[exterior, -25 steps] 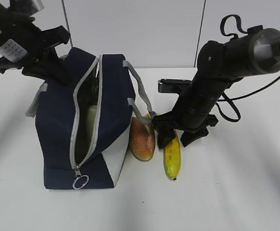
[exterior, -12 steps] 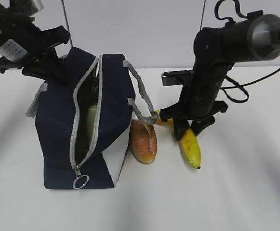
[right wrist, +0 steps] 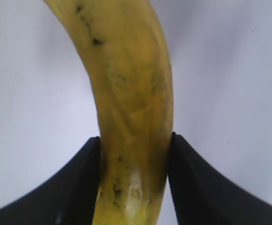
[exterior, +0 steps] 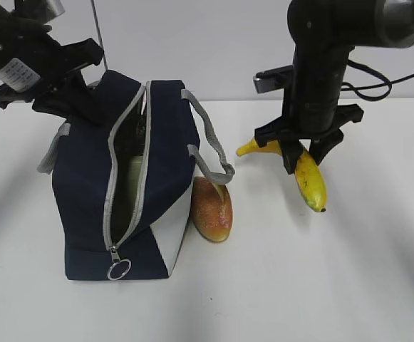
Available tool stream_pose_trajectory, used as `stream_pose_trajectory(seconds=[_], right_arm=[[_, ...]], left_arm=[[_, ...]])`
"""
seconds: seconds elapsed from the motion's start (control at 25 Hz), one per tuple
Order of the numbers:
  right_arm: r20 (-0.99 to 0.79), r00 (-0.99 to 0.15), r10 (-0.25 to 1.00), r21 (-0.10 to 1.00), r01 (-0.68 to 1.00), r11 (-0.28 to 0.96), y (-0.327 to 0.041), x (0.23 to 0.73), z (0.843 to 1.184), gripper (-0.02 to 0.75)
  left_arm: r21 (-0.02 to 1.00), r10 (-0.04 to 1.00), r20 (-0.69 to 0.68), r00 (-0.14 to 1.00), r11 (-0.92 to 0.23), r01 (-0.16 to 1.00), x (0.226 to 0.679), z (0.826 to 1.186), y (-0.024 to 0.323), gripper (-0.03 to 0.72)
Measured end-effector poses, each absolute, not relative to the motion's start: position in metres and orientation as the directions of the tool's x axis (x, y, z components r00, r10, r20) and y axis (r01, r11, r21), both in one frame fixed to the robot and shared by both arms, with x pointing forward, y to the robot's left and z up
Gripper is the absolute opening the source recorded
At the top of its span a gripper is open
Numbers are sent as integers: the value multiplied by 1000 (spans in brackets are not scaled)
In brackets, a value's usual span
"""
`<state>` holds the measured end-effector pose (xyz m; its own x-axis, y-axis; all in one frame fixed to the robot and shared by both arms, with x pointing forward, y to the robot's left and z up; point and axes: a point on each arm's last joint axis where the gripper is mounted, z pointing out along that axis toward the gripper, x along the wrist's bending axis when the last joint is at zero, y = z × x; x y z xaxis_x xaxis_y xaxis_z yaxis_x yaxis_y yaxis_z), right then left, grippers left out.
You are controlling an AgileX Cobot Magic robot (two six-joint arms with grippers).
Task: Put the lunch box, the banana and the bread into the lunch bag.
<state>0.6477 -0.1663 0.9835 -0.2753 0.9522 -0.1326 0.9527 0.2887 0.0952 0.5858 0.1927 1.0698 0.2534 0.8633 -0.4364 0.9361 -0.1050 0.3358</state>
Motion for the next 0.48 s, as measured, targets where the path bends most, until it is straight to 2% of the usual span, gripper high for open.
stream_pose_trajectory(seconds=[0.24, 0.32, 0.48], right_arm=[[-52, -269, 962, 258, 927, 273, -162, 640, 1049, 327], [40, -299, 953, 302, 913, 274, -155, 635, 1068, 327], [287, -371, 883, 332, 903, 272, -133, 624, 1083, 327]], left_arm=[[337, 863, -436, 253, -105, 936, 586, 1070, 193, -3], [337, 864, -436, 253, -104, 936, 586, 1070, 193, -3], [339, 864, -436, 253, -103, 935, 586, 1070, 193, -3]])
